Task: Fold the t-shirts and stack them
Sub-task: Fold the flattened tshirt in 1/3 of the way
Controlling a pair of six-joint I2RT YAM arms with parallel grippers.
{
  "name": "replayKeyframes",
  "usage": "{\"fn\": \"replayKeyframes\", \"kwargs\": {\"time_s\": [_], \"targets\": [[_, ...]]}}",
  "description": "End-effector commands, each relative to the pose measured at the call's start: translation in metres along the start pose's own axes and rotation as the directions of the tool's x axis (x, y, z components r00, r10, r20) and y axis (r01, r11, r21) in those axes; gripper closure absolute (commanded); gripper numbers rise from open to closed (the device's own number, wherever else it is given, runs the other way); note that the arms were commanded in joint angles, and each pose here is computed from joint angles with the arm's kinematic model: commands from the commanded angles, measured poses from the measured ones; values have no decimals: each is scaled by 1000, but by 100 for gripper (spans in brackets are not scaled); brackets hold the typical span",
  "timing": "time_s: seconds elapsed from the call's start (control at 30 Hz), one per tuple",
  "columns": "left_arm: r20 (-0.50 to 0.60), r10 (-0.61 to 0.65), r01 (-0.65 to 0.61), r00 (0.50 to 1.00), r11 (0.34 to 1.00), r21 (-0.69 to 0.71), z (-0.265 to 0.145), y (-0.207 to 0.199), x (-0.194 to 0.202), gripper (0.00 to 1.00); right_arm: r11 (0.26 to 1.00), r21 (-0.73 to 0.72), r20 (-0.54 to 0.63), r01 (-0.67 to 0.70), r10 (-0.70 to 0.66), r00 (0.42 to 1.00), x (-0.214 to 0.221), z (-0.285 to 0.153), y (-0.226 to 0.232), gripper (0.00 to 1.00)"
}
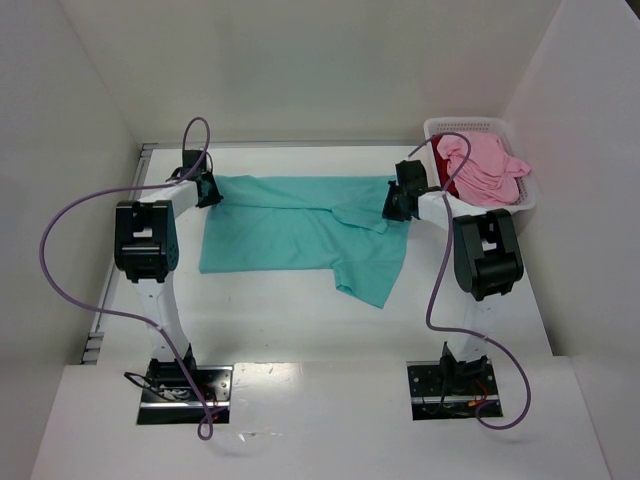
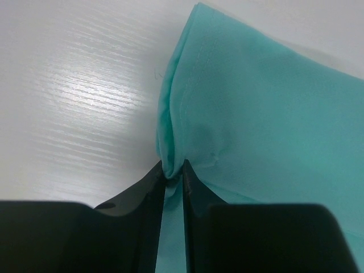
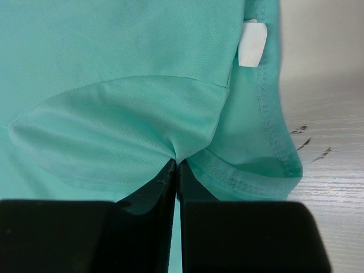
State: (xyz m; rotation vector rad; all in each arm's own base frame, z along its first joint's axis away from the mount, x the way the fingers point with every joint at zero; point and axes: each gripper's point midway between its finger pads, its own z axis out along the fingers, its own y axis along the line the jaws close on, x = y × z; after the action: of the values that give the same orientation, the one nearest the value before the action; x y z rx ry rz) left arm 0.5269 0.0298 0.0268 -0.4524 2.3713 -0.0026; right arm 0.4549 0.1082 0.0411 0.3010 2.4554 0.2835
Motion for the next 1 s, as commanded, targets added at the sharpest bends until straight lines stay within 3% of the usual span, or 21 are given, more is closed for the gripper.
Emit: {"fn": "replayKeyframes", "kwargs": {"time_s": [0.0, 0.1, 0.33, 0.7, 0.87, 0.97], "targets": [[32, 12, -12, 999, 1000, 11, -15, -1, -11, 75, 1000, 2, 45, -4, 4, 999, -18, -11, 0, 91], [29, 12, -12, 1000, 1000, 19, -17, -2, -10, 72, 1000, -12, 16, -3, 3, 1000, -10, -5, 1, 86], [54, 9, -10, 999, 1000, 17, -30, -1, -17, 50, 999, -45, 2, 17, -17, 1000, -7, -6, 6, 70], [192, -22, 22, 981, 1000, 0, -69, 3, -64, 28, 992, -117, 176, 43, -21, 984, -64, -52, 32, 43], [187, -31, 28, 982, 999, 21, -59, 1, -54, 26, 991, -121, 214, 54, -28, 976, -67, -54, 31, 38], [176, -31, 19, 984, 998, 68, -46, -7, -46, 34, 990, -128, 254, 58, -24, 967, -76, -53, 34, 46]]}}
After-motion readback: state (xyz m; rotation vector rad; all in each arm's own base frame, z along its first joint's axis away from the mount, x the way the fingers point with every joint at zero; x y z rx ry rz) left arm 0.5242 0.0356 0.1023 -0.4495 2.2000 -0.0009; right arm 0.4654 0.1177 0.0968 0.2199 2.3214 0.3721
